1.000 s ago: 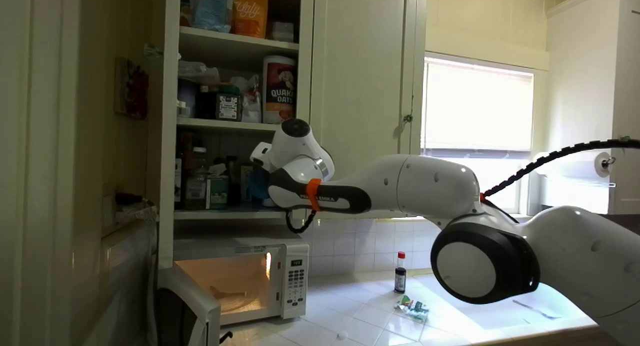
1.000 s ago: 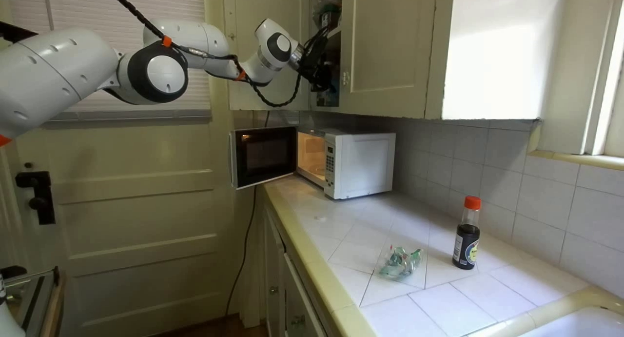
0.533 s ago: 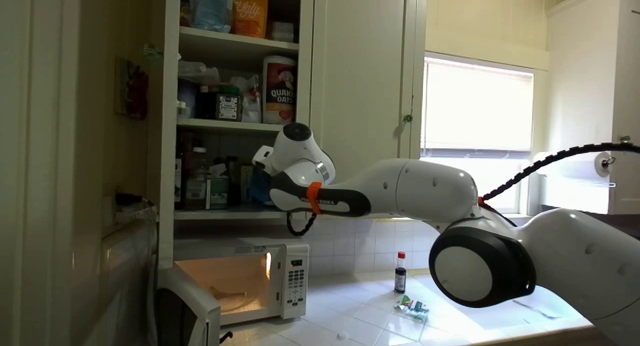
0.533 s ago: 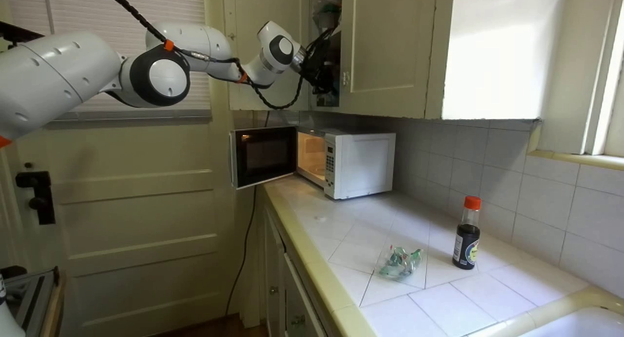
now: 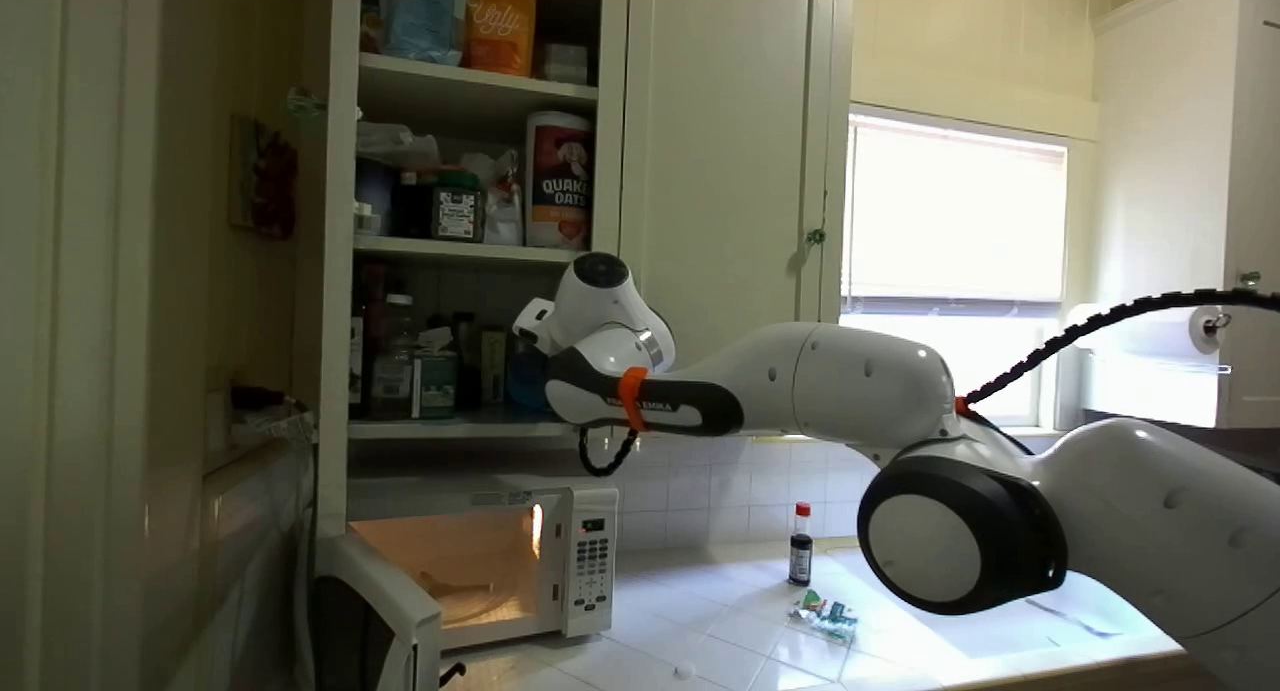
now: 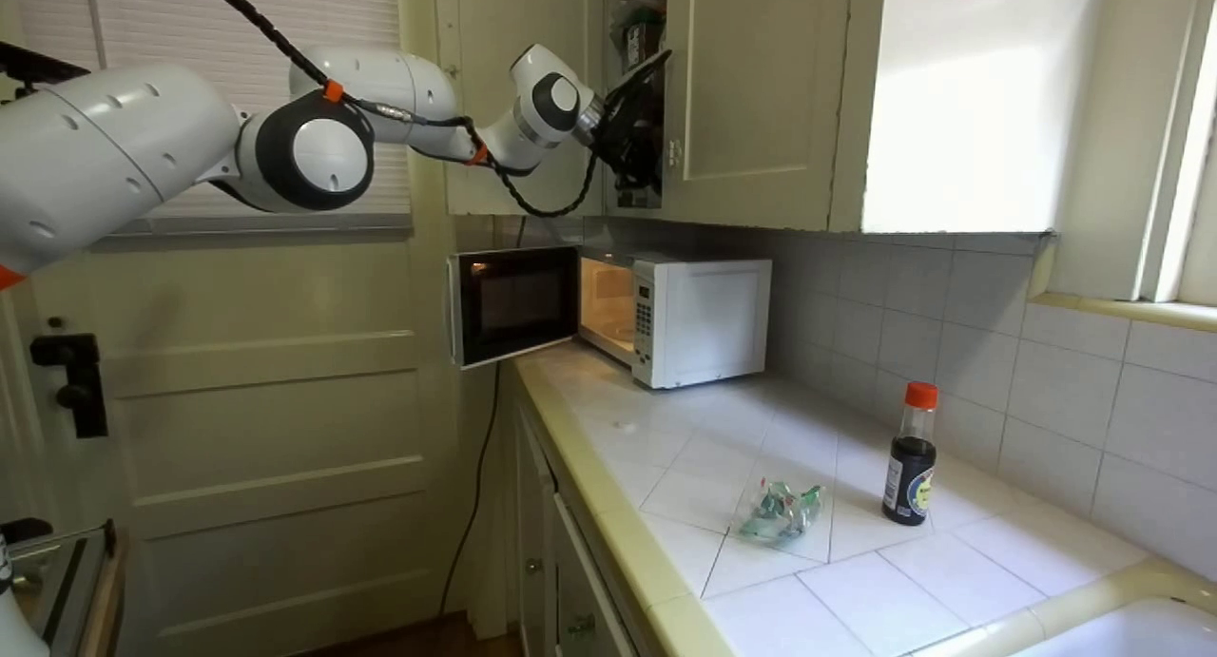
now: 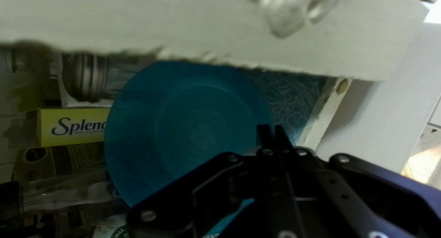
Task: Put the blue bowl in the bottom compartment of the top cabinet
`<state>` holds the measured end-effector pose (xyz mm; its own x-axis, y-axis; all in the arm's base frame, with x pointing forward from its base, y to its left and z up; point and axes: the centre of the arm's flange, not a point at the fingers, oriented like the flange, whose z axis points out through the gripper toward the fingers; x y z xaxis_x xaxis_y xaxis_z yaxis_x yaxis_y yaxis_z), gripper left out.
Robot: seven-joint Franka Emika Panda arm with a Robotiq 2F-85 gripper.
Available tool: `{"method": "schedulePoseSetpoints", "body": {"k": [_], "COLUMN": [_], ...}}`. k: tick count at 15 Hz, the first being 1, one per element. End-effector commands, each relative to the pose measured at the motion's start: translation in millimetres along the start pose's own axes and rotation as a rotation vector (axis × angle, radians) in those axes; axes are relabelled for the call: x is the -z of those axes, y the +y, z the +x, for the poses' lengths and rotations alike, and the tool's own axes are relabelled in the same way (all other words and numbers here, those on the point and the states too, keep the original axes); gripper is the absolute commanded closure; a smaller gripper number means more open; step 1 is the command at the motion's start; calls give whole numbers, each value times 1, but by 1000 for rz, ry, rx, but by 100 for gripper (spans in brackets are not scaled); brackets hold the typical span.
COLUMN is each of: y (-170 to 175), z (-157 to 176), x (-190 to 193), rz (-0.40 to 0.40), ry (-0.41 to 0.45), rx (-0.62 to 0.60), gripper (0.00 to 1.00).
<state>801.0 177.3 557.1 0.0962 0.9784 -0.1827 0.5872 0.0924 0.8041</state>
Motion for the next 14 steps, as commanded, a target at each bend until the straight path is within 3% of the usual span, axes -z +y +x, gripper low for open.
{"method": "schedulePoseSetpoints", "body": {"k": [1,14], "y": [42,42], "z": [7,14], "x": [-35,-39], "rz": [30,86], "ry": [-1,7], "rx": [-3,96], "gripper": [99,99]}}
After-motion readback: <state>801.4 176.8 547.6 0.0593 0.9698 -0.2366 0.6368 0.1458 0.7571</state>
